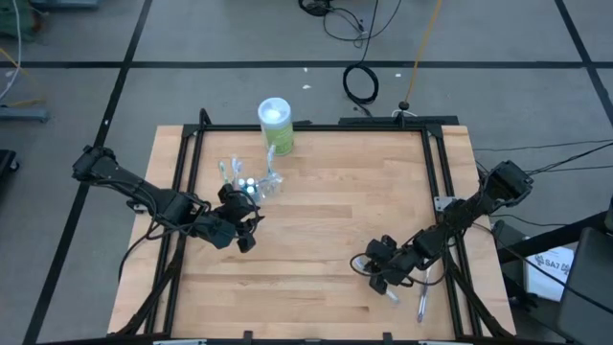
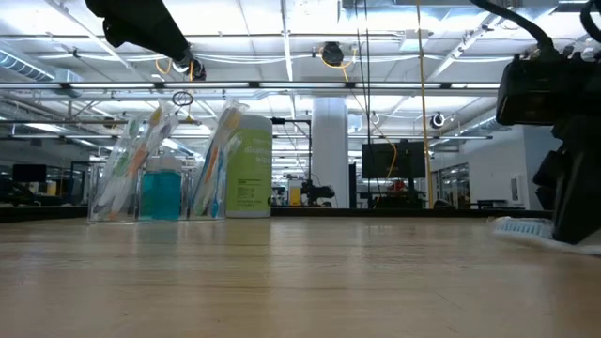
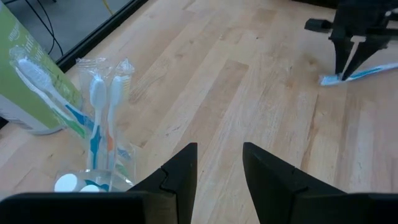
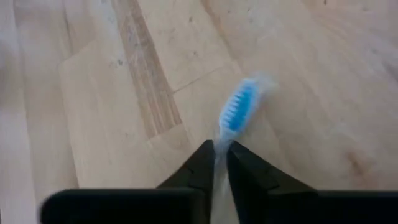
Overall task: Pick & Place toothbrushing station
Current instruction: Put the blue toothbrush into the transparent organizer
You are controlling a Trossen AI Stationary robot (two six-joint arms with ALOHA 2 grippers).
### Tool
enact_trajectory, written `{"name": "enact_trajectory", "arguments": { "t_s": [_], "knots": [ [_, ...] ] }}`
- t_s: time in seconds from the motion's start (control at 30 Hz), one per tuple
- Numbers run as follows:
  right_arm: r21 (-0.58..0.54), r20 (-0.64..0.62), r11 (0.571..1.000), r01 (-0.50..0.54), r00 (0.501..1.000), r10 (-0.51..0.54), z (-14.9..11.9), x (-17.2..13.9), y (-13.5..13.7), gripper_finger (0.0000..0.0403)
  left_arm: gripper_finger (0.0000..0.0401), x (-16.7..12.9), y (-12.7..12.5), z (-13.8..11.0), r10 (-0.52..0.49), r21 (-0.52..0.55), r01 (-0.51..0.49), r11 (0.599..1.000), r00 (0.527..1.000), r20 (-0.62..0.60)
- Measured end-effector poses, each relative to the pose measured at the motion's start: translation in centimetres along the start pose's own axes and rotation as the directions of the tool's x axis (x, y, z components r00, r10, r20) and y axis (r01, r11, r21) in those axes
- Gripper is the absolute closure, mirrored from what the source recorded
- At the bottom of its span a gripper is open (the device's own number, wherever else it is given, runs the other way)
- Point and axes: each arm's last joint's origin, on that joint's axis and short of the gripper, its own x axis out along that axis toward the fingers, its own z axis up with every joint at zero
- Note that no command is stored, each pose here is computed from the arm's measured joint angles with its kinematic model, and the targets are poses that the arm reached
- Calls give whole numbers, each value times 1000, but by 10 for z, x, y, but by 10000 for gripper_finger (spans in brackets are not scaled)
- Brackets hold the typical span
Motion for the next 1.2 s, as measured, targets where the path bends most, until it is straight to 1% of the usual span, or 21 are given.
{"name": "enact_trajectory", "arguments": {
  "t_s": [0.07, 0.1, 0.23, 0.33, 0.43, 0.53, 0.6, 0.7, 0.8, 0.83, 0.87, 0.9, 1.03, 1.07, 1.2],
  "knots": [
    [6, 8, 1000, 0, 1000, 0, 3, 1, -1, 390, 270, 0, -1, 1, -2, -12, 2, 1000, 1000, 10],
    [2, 13, 1000, 0, 1000, 0, 5, 1, -2, 396, 270, 0, -1, 2, 2, -20, -2, 1000, 1000, 19],
    [-19, 49, 1000, -11, 999, 12, 15, 3, -4, 394, 270, 2, -4, 4, -3, -26, 4, 1000, 999, 45],
    [-86, 121, 994, -63, 990, 73, 29, 5, -1, 400, 270, 6, -9, 5, -15, 3, 14, 1000, 998, 66],
    [-193, 241, 973, -128, 955, 173, 49, 3, 4, 400, 270, 12, -15, 6, -26, 44, 22, 999, 996, 81],
    [-311, 401, 938, -153, 873, 276, 74, -2, 8, 401, 270, 17, -21, 7, -36, 108, 25, 994, 995, 97],
    [-379, 509, 915, -140, 794, 332, 92, -8, 8, 402, 270, 21, -24, 6, -37, 153, 22, 988, 994, 99],
    [-445, 642, 891, -94, 660, 390, 116, -20, 5, 402, 270, 25, -28, 6, -43, 174, 23, 984, 993, 109],
    [-536, 698, 841, -71, 523, 489, 135, -32, 1, 402, 270, 26, -31, 8, -69, 181, 47, 982, 990, 121],
    [-564, 703, 823, -66, 486, 520, 139, -36, 0, 402, 270, 26, -31, 9, -74, 178, 50, 983, 989, 126],
    [-586, 702, 808, -60, 460, 543, 144, -39, -1, 402, 270, 26, -32, 9, -77, 174, 53, 983, 988, 131],
    [-599, 701, 799, -55, 446, 556, 148, -41, -1, 402, 270, 26, -32, 10, -79, 169, 56, 984, 987, 137],
    [-617, 712, 787, -9, 420, 563, 163, -45, 0, 402, 270, 25, -34, 14, -95, 144, 70, 987, 981, 169],
    [-617, 712, 787, 3, 428, 557, 166, -46, 1, 402, 270, 25, -34, 14, -99, 137, 75, 988, 979, 176],
    [-620, 689, 785, 23, 495, 529, 176, -43, 7, 402, 270, 28, -38, 19, -123, 108, 102, 989, 970, 211]
  ]
}}
